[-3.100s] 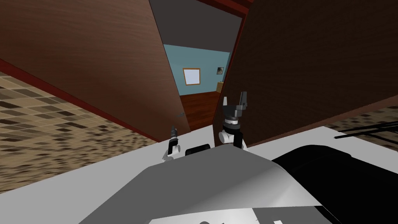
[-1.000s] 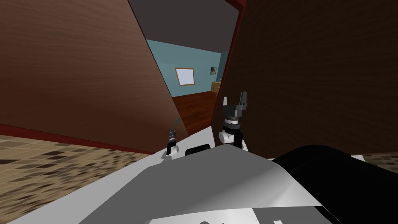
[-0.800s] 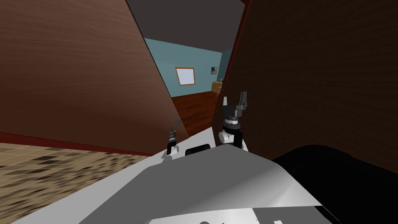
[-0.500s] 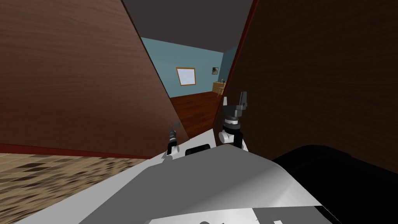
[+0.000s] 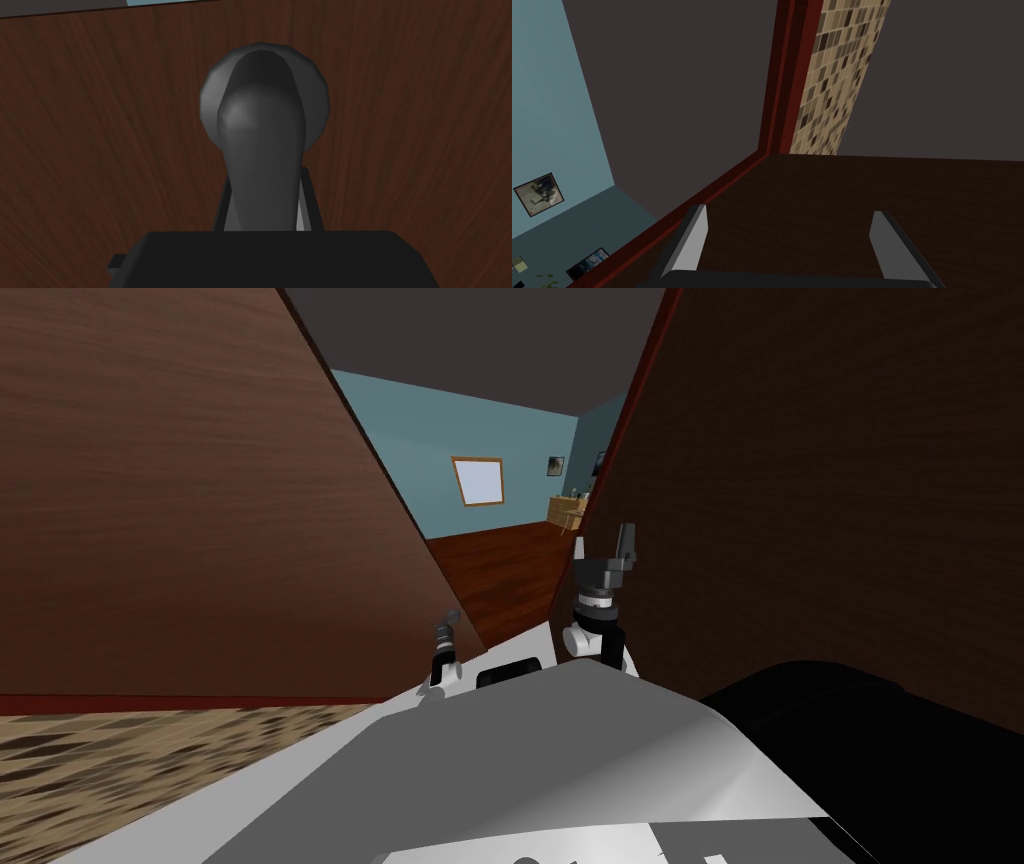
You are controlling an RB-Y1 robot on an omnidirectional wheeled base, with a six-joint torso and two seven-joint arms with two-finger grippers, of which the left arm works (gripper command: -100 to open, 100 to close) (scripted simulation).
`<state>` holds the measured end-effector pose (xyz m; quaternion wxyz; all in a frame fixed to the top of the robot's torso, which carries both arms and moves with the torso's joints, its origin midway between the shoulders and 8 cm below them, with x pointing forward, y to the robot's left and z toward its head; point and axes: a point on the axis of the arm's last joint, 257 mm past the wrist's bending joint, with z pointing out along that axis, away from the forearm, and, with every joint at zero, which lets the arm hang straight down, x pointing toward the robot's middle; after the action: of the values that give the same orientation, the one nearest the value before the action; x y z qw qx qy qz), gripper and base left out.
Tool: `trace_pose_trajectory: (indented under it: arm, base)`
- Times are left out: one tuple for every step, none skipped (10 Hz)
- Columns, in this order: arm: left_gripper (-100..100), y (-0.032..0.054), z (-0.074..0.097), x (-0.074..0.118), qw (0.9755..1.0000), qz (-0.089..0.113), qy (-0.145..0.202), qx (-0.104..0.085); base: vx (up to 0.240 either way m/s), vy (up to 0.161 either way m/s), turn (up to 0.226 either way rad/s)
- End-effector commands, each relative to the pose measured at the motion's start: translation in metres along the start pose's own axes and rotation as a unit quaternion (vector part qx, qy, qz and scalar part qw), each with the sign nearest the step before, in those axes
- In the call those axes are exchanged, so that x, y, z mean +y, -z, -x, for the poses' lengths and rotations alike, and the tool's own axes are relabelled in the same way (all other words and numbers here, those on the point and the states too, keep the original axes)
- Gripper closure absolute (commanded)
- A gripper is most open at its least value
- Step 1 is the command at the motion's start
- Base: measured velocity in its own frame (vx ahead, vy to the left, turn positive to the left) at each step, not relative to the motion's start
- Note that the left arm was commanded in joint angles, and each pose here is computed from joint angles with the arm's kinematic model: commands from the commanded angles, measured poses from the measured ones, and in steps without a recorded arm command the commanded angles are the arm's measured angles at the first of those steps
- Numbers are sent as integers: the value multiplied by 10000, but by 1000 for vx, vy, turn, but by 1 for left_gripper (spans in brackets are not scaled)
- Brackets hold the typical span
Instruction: Pull the door open
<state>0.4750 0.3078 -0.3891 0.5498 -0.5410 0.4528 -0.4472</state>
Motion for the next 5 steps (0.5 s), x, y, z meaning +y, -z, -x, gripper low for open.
trace_pose_trajectory:
  arm:
    - [100, 11, 5, 18, 10000, 22, 4, -9]
    - [100, 11, 5, 18, 10000, 22, 4, -9]
    - [100, 11, 5, 18, 10000, 22, 4, -9]
    - [100, 11, 5, 18, 10000, 22, 4, -9]
    - [100, 15, 11, 23, 10000, 28, -18, 13]
  base:
    - [-27, 9, -15]
    - [-17, 2, 0]
    - [-9, -3, 6]
    - [0, 0, 0]
    - [-115, 40, -34]
